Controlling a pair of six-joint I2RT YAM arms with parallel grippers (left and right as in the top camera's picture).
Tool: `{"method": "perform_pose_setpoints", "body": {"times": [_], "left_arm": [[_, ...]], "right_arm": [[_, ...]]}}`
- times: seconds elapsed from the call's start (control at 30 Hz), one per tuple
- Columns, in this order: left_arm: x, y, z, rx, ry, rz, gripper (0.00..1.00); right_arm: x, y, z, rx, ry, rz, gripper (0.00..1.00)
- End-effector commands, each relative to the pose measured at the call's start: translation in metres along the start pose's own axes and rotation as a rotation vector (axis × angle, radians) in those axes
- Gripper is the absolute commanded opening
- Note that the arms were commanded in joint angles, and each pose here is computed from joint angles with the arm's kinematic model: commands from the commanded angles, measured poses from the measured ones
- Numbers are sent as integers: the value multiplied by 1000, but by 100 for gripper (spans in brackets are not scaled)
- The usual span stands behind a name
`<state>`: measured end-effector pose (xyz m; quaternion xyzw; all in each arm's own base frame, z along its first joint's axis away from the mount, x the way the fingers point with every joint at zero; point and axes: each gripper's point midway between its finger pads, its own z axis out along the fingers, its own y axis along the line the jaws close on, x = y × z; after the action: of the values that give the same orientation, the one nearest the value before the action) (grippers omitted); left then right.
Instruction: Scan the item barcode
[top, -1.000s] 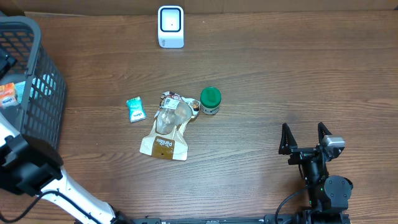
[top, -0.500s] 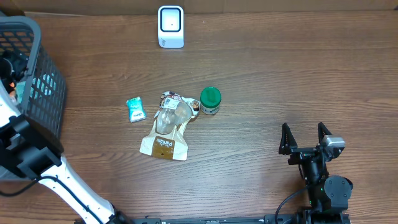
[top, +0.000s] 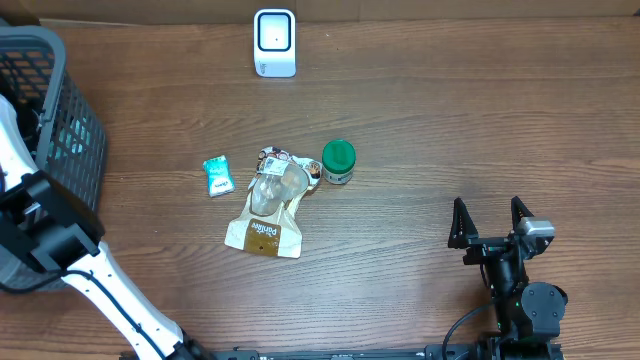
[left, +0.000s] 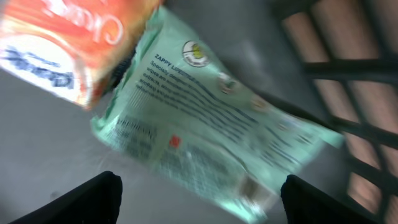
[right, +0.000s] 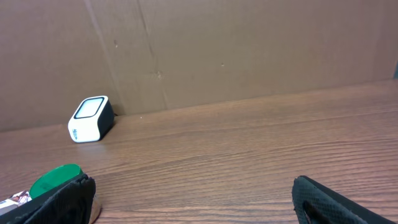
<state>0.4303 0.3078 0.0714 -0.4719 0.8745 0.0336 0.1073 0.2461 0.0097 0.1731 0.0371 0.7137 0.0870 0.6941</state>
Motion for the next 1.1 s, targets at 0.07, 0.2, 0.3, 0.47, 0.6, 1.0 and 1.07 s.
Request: {"method": "perform_pose_setpoints", "body": {"times": [0.07, 0.2, 0.3, 0.47, 0.6, 1.0, 1.07], "left_arm": [[7, 5, 43, -57, 37, -33, 85], [12, 5, 60, -67, 61, -29, 85], [18, 6, 72, -78, 87, -26, 82], [29, 10, 82, -96, 131, -19, 40], [29, 12, 80, -96, 133, -14, 15], [26, 14, 35, -87, 122, -10, 4], [17, 13, 8, -66, 74, -14, 4]], "right_arm": [[2, 1, 0, -6, -3, -2, 100], [2, 1, 0, -6, -3, -2, 100], [2, 1, 0, -6, -3, -2, 100], [2, 1, 0, -6, -3, -2, 100], [2, 1, 0, -6, -3, -2, 100], [2, 1, 0, -6, -3, -2, 100], [2, 1, 0, -6, -3, -2, 100]]}}
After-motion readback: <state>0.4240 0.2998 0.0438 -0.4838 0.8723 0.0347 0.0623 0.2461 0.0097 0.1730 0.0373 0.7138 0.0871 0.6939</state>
